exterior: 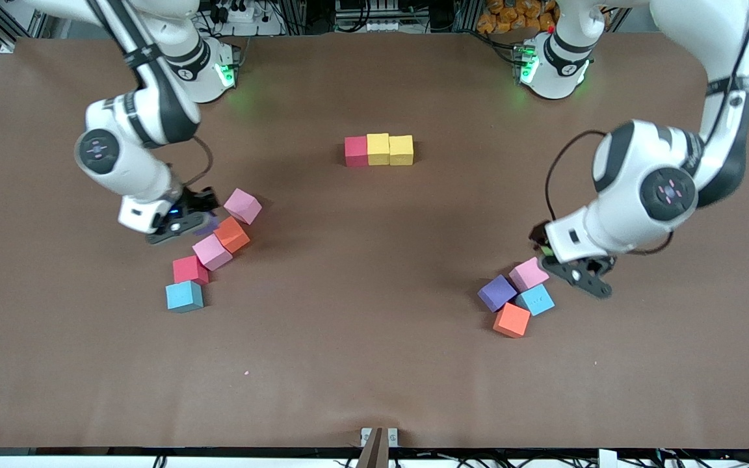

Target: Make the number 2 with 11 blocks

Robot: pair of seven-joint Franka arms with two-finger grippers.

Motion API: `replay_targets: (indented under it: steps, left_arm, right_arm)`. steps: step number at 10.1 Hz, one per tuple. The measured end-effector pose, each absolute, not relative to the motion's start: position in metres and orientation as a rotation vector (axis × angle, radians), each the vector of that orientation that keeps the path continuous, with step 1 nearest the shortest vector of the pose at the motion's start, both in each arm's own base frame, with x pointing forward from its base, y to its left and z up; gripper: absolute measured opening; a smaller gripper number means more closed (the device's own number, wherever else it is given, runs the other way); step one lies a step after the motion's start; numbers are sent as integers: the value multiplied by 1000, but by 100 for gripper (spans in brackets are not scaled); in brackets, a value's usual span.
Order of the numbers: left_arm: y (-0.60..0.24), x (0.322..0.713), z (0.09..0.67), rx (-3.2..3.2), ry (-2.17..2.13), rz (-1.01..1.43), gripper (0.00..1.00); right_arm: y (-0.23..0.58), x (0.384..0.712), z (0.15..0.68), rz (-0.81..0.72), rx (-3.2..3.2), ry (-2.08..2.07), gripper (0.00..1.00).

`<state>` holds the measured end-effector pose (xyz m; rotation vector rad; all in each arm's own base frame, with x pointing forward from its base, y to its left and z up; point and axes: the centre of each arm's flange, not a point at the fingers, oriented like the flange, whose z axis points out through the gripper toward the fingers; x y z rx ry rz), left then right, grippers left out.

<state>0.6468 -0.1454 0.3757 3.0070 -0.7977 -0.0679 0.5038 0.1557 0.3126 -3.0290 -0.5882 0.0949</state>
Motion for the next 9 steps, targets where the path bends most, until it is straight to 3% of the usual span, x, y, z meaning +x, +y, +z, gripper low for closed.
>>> replay_targets:
  steps: [5, 7, 9]
  left_arm:
    - [-102, 676, 334, 3010, -688, -118, 100]
    - [-115, 674, 332, 2999, -713, -121, 100]
    - [-153, 670, 329, 2986, -817, -104, 100]
  right_arm:
    - [384, 433, 344, 48, -2995, -391, 57]
    - [448, 408, 327, 123, -2978, -283, 57]
    - [484, 406, 289, 166, -3008, -230, 57]
